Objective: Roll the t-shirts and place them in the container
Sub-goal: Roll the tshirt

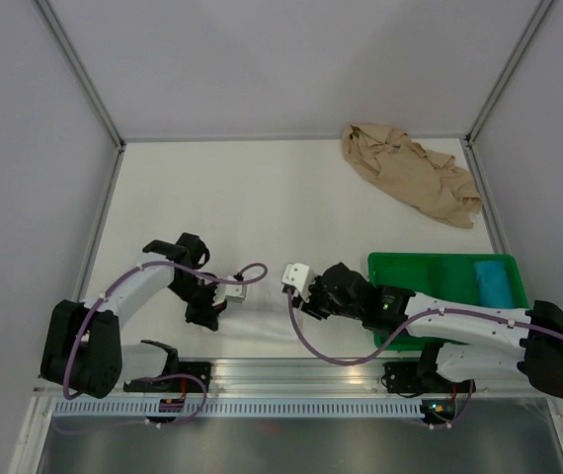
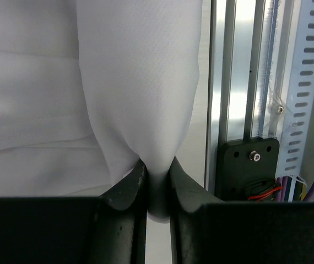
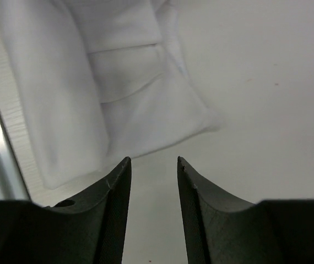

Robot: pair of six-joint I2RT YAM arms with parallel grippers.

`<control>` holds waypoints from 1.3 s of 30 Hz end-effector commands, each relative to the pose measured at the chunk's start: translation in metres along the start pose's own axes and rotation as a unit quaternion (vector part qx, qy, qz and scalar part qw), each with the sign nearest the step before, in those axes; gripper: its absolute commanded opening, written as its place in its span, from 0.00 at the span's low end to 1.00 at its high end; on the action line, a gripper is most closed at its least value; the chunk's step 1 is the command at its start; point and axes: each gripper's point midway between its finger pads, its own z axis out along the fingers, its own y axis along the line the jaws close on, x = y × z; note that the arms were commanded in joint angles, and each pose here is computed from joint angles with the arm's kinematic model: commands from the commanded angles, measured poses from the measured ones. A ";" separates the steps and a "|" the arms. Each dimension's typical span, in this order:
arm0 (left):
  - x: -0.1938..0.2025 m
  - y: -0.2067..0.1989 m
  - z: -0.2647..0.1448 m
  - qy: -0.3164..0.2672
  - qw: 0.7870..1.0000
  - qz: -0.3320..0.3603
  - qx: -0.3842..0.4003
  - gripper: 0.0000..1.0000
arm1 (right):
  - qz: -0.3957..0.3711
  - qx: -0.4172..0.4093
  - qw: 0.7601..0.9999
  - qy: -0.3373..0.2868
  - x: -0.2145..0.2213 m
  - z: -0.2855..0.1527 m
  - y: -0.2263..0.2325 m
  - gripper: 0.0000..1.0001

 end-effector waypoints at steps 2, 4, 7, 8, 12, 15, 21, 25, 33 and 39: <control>-0.018 0.002 -0.007 -0.039 0.999 0.021 0.000 0.02 | 0.017 0.204 0.977 -0.056 -0.043 -0.034 -0.075 0.45; -0.020 0.002 -0.008 -0.041 0.999 0.021 -0.001 0.02 | 0.051 0.249 0.961 -0.104 -0.056 -0.049 -0.090 0.46; -0.020 0.004 -0.008 -0.042 0.999 0.017 -0.003 0.02 | 0.093 0.269 0.931 -0.227 -0.083 -0.084 -0.097 0.50; -0.020 0.004 -0.008 -0.043 0.999 0.015 -0.002 0.02 | 0.104 0.272 0.927 -0.235 -0.071 -0.084 -0.095 0.55; -0.020 0.006 -0.009 -0.043 0.999 0.009 -0.008 0.02 | 0.119 0.243 0.925 -0.269 -0.077 -0.096 -0.086 0.81; -0.024 0.008 -0.011 -0.049 0.999 0.001 -0.011 0.02 | 0.093 0.182 0.955 -0.217 -0.065 -0.079 -0.063 0.98; -0.024 0.008 -0.012 -0.048 0.999 -0.009 -0.015 0.02 | 0.118 0.072 0.975 -0.172 -0.059 -0.050 -0.024 0.98; -0.020 0.006 -0.006 -0.048 0.999 -0.025 -0.007 0.02 | 0.126 0.025 0.985 -0.117 -0.035 -0.025 0.001 0.95; -0.015 0.005 -0.008 -0.034 0.998 -0.042 -0.017 0.02 | 0.140 0.007 0.990 -0.008 0.013 -0.017 0.035 0.89; -0.018 0.004 -0.009 -0.041 0.998 -0.047 -0.013 0.02 | 0.070 -0.005 0.998 0.004 0.012 -0.004 0.055 0.89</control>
